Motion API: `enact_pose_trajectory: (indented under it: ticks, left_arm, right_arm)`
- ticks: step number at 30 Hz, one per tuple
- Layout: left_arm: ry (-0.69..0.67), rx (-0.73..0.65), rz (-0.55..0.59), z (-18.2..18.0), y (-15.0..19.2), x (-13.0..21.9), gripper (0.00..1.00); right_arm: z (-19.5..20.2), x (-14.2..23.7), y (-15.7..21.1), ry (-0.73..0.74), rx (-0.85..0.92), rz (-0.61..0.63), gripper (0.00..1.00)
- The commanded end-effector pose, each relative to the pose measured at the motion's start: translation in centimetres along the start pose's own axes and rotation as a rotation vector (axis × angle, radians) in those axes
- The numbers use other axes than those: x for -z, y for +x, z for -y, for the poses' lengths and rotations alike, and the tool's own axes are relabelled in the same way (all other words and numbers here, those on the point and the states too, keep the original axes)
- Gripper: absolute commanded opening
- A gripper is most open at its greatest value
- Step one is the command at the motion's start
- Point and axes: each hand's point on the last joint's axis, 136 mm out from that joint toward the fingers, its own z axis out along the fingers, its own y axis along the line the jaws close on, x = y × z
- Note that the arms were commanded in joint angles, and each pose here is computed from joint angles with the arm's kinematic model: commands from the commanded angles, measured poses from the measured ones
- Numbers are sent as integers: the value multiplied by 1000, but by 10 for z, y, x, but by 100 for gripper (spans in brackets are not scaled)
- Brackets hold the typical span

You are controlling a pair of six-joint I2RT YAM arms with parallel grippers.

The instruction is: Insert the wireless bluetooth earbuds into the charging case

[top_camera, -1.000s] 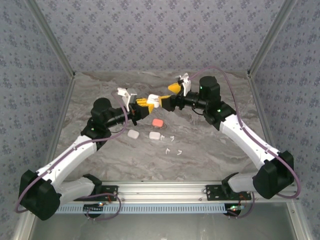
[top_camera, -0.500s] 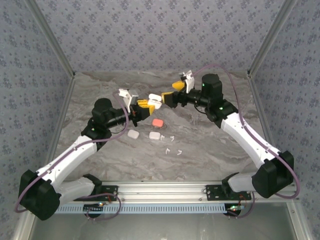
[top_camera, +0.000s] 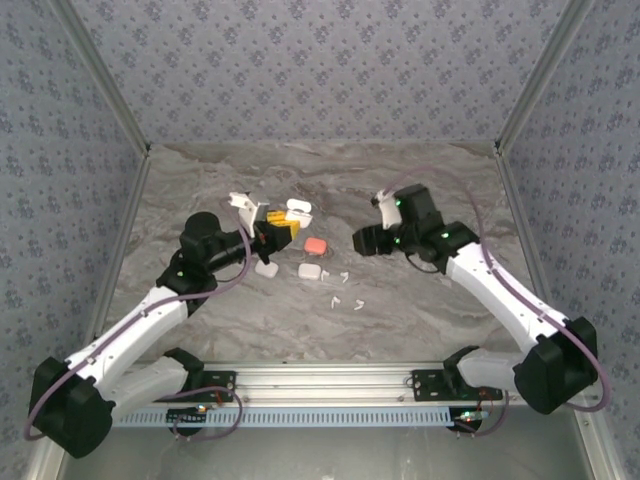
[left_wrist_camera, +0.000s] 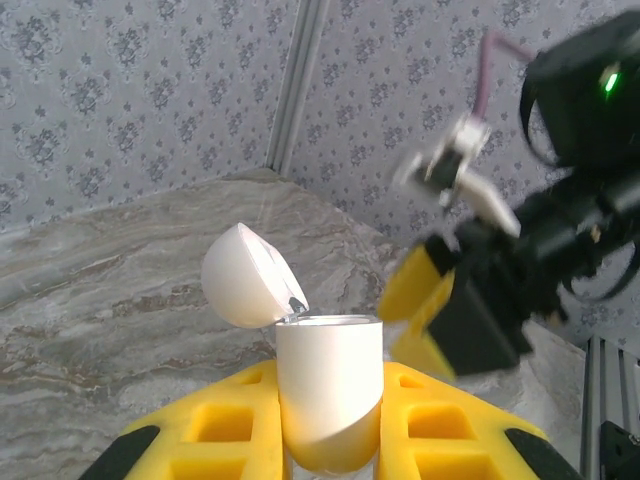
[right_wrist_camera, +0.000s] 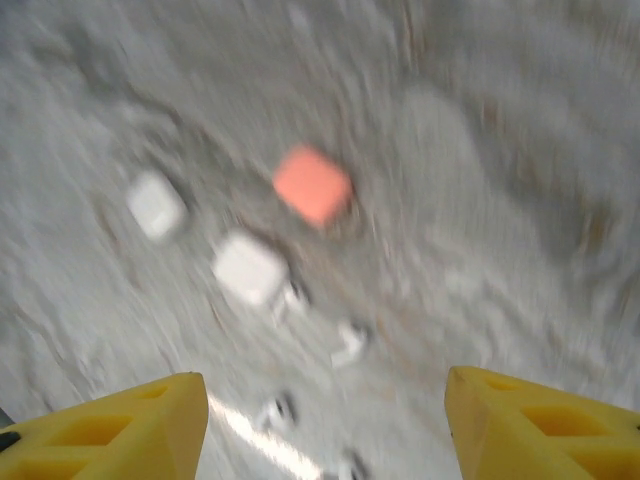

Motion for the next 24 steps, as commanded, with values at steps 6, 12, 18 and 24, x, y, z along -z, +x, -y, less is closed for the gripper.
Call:
enact_pose_trajectory:
  ticks: [6,12,18,24]
  left_arm:
    - [-11,-13,34,3,-10,5,8]
    - [-7,-11,29,3,-10,4,8]
    - [-11,-8,24,2,-9,2,8]
    - [-8,-4,15,1,-7,0,8]
  right_arm:
    - [25,-45,91,259,-126,-271,60]
    - [26,-73,108,279,-122,-331,51]
    - [20,-88,124,276,-108,-397,46]
    - [18,-95,132,285,-119,-426,42]
